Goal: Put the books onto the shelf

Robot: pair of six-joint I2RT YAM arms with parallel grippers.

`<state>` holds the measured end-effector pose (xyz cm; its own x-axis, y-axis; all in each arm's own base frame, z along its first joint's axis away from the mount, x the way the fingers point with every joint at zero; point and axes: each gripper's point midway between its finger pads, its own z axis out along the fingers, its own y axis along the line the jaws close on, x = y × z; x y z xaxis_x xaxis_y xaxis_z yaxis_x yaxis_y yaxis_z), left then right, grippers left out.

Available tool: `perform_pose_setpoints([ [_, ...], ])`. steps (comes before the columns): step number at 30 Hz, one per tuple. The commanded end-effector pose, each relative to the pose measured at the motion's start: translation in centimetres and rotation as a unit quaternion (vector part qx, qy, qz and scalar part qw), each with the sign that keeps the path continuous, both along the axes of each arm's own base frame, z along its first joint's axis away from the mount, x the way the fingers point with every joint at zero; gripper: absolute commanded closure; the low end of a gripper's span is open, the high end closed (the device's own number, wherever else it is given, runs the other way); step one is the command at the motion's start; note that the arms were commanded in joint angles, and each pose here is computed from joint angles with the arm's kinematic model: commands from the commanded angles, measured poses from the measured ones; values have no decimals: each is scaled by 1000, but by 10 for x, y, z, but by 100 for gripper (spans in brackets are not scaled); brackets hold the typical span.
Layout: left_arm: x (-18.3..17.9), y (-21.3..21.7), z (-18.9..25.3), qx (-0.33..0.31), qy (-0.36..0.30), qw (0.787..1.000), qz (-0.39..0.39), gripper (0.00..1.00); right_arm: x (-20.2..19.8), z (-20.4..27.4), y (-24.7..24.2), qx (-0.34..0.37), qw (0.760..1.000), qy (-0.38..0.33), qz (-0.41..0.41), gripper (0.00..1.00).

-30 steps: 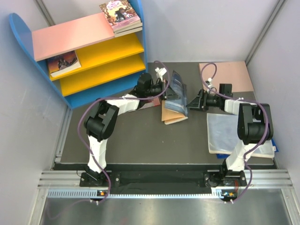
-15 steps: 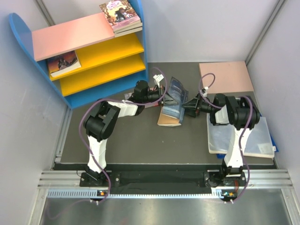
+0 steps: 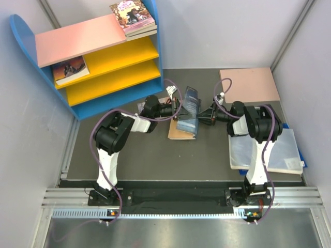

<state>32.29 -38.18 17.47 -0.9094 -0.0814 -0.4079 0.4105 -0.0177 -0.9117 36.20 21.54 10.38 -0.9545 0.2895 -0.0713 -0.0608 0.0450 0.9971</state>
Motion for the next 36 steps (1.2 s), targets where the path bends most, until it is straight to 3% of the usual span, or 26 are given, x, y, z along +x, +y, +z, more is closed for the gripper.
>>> perform_pose_setpoints([
  [1,-25,0,14,-44,-27,997,-49,100,15,51,16,21,979,-203,-4,89],
  [4,-26,1,12,-43,-23,997,-54,100,19,39,22,-2,982,-191,-4,100],
  [7,-29,2,12,-39,-26,997,-61,100,23,27,26,-47,980,-191,-7,100],
  [8,-31,3,10,-35,-22,997,-62,100,21,14,26,-69,986,-152,-4,100],
  [10,-30,6,7,-31,-28,998,-51,95,26,18,26,-108,974,-198,-5,100],
  [11,-32,11,1,-17,-10,999,-41,93,20,5,24,-133,978,-158,3,100],
  [12,-31,14,-5,-7,-23,999,-30,92,24,14,22,-156,966,-206,5,100],
  [14,-25,24,-12,19,-19,1000,7,82,19,4,15,-199,964,-178,12,100],
  [15,-24,28,-33,63,-10,998,19,78,25,16,13,-215,953,-215,12,100],
  [16,-24,31,-41,88,-14,996,28,67,26,17,10,-232,948,-216,7,100],
  [17,-15,32,-30,105,-41,992,53,62,21,14,7,-245,948,-200,14,100],
  [18,-19,41,-52,162,-38,985,52,59,24,25,5,-255,941,-222,11,100],
  [21,-7,54,-41,221,-106,965,89,47,21,37,-1,-281,932,-229,6,100],
  [22,-10,63,-49,255,-93,958,93,45,21,40,-3,-287,930,-231,2,100],
  [24,1,73,-40,283,-132,942,122,41,17,56,-5,-287,927,-243,-1,100],
  [27,3,89,-49,333,-135,923,139,36,10,79,-4,-281,923,-262,-4,100],
  [28,5,95,-53,351,-129,916,148,24,7,83,-4,-278,924,-264,-3,100],
  [30,4,100,-63,364,-116,912,151,1,0,97,-4,-272,922,-276,-1,100],
  [33,-1,100,-70,354,-101,916,160,1,-11,115,-4,-262,921,-288,5,100],
  [36,-5,95,-62,305,-113,929,176,1,-23,136,-3,-248,920,-303,11,100],
])
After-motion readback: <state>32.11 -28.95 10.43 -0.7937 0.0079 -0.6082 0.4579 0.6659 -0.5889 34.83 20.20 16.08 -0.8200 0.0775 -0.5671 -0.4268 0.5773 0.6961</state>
